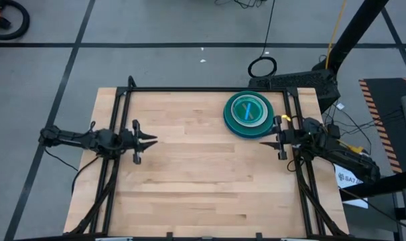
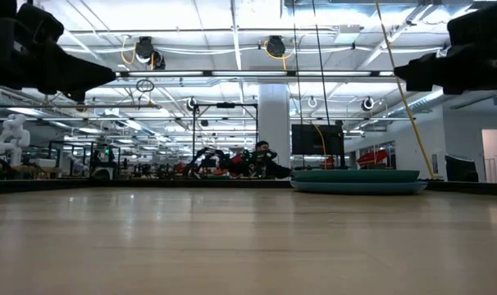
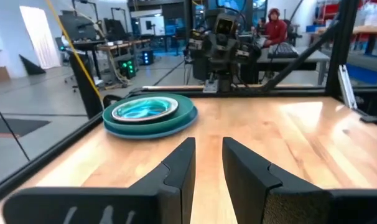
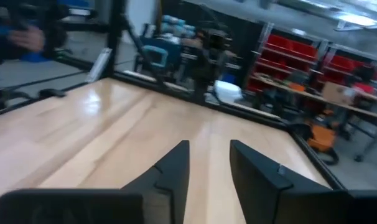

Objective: Stack plastic plates
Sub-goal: Return to Home Position

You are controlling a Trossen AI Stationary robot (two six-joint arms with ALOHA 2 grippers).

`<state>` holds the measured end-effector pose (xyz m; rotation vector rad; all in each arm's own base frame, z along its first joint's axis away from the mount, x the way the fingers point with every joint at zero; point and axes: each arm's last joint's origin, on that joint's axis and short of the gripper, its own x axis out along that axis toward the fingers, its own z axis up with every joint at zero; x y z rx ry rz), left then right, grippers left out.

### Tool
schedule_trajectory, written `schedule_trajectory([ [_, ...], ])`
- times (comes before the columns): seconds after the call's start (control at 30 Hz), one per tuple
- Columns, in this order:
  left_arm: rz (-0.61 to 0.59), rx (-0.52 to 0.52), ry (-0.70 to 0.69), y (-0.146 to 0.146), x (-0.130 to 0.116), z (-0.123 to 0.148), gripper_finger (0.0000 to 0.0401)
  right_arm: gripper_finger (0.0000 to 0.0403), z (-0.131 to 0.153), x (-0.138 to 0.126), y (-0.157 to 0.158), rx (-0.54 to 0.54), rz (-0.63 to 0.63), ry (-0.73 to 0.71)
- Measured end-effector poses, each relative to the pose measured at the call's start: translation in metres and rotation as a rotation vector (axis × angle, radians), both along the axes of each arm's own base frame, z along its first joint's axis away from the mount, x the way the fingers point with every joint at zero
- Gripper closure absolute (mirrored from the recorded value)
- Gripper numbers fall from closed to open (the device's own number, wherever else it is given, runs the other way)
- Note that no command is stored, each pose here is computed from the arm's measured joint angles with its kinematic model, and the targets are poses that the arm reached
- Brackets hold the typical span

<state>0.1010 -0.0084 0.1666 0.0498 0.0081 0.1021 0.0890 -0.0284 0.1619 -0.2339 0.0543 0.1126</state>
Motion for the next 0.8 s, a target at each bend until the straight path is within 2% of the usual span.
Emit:
schedule_trajectory([
  [0.1, 0.029, 0.011, 0.008, 0.001, 0.000, 0.000, 0.0313, 0.0311, 0.000, 0.000, 0.001, 0.007, 0.020, 0.003],
  [0.27, 0.085, 0.040, 0.012, 0.004, 0.000, 0.000, 0.0313, 0.0333, 0.000, 0.000, 0.000, 0.149, 0.007, 0.017],
  [0.37, 0.086, 0.049, 0.012, 0.004, 0.000, 0.000, 0.0313, 0.0336, 0.000, 0.000, 0.000, 0.177, 0.005, 0.019],
  [0.8, 0.087, 0.052, 0.013, 0.004, 0.000, 0.000, 0.0313, 0.0337, 0.010, 0.000, 0.001, 0.132, 0.020, -0.078],
])
